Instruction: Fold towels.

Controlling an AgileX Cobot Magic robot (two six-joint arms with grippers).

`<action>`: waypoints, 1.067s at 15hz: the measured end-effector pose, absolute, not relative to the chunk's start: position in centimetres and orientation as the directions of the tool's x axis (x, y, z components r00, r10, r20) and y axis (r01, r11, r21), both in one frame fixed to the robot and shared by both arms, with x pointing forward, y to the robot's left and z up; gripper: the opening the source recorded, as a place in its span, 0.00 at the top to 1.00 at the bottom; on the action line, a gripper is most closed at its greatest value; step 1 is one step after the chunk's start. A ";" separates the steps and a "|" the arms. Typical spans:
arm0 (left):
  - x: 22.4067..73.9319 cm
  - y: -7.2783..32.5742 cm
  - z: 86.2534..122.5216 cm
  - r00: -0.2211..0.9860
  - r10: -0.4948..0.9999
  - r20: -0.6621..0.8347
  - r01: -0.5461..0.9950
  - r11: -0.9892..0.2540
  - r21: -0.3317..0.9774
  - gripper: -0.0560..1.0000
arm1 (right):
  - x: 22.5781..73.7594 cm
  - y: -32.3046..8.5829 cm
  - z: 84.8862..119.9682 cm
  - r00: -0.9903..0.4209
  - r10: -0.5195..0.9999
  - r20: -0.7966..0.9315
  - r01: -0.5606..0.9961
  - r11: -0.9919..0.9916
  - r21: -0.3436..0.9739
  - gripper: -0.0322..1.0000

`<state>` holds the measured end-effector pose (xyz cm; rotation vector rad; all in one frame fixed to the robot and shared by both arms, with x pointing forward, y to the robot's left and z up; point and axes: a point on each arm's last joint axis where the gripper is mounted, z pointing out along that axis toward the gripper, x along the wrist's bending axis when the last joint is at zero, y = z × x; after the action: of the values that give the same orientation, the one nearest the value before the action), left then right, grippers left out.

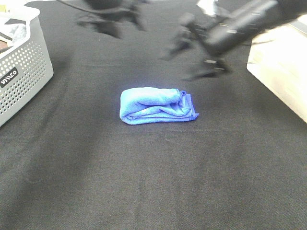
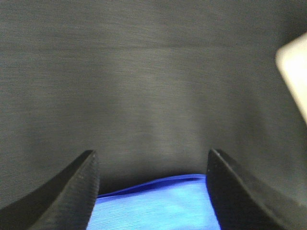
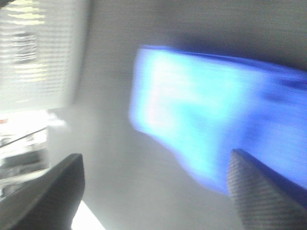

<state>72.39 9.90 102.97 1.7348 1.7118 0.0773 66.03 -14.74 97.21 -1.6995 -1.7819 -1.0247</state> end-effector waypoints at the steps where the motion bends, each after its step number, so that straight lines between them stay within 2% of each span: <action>1: 72.4 9.9 103.0 0.130 0.901 -0.414 0.860 0.106 0.499 0.36 | 66.0 -14.7 97.2 -0.122 0.629 0.768 0.980 -0.046 0.194 0.23; 2: 72.8 11.9 102.8 0.089 0.913 -0.398 0.875 0.119 0.469 0.36 | 65.3 -11.4 96.5 -0.160 0.602 0.782 0.978 -0.011 0.209 0.23; 5: 72.9 12.4 102.7 0.083 0.922 -0.379 0.878 0.113 0.465 0.36 | 65.3 -9.7 93.0 -0.133 0.622 0.772 0.986 0.003 0.167 0.23; 7: 72.8 12.5 102.7 0.082 0.922 -0.378 0.880 0.111 0.462 0.36 | 65.8 -10.6 90.4 -0.088 0.652 0.753 0.992 -0.007 0.123 0.23; 8: 72.8 12.5 102.7 0.082 0.922 -0.378 0.880 0.111 0.462 0.36 | 65.8 -10.6 90.4 -0.088 0.652 0.753 0.992 -0.007 0.123 0.23; 12: 72.8 12.5 102.7 0.081 0.923 -0.377 0.884 0.108 0.455 0.36 | 67.2 -14.8 89.0 0.000 0.696 0.718 0.993 -0.083 0.081 0.23; 16: 72.3 12.5 102.5 0.086 0.929 -0.361 0.905 0.079 0.417 0.36 | 66.9 -15.6 88.7 -0.042 0.760 0.649 0.996 -0.023 0.091 0.23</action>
<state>72.32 12.54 102.53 1.8120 1.8053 0.0538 66.94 -15.64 88.67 -1.8301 -1.8496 -0.7732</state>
